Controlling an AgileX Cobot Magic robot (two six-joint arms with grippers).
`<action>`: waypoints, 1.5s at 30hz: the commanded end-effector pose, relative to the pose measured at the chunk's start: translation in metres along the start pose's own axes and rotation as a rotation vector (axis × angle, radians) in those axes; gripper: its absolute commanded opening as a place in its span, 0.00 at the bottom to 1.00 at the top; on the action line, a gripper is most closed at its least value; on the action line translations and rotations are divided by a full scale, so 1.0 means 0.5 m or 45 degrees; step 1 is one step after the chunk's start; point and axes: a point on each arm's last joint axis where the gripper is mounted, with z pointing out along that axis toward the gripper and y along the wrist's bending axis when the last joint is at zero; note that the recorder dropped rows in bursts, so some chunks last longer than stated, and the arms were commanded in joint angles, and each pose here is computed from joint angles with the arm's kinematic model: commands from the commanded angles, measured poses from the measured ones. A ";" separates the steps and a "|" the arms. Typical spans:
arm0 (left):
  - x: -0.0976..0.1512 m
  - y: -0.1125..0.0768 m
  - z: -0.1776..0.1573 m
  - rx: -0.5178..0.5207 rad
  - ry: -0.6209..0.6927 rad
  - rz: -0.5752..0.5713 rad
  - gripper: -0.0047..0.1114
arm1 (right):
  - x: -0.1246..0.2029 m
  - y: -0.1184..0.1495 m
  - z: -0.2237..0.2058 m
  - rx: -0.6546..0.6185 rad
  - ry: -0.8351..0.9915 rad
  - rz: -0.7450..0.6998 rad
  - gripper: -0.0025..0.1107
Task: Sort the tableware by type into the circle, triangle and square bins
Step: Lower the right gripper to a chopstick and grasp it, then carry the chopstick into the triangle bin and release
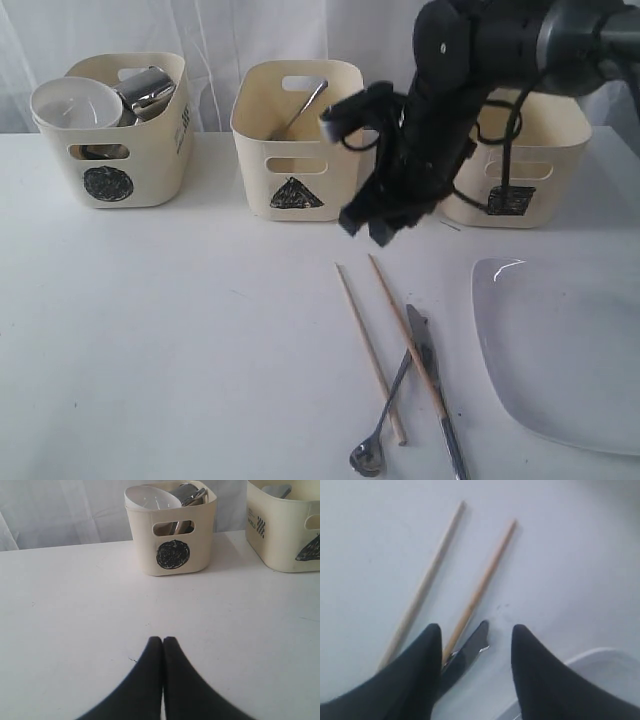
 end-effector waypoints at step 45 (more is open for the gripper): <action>0.002 -0.001 0.000 0.010 0.001 -0.016 0.06 | 0.069 -0.005 -0.060 -0.008 -1.098 0.820 0.02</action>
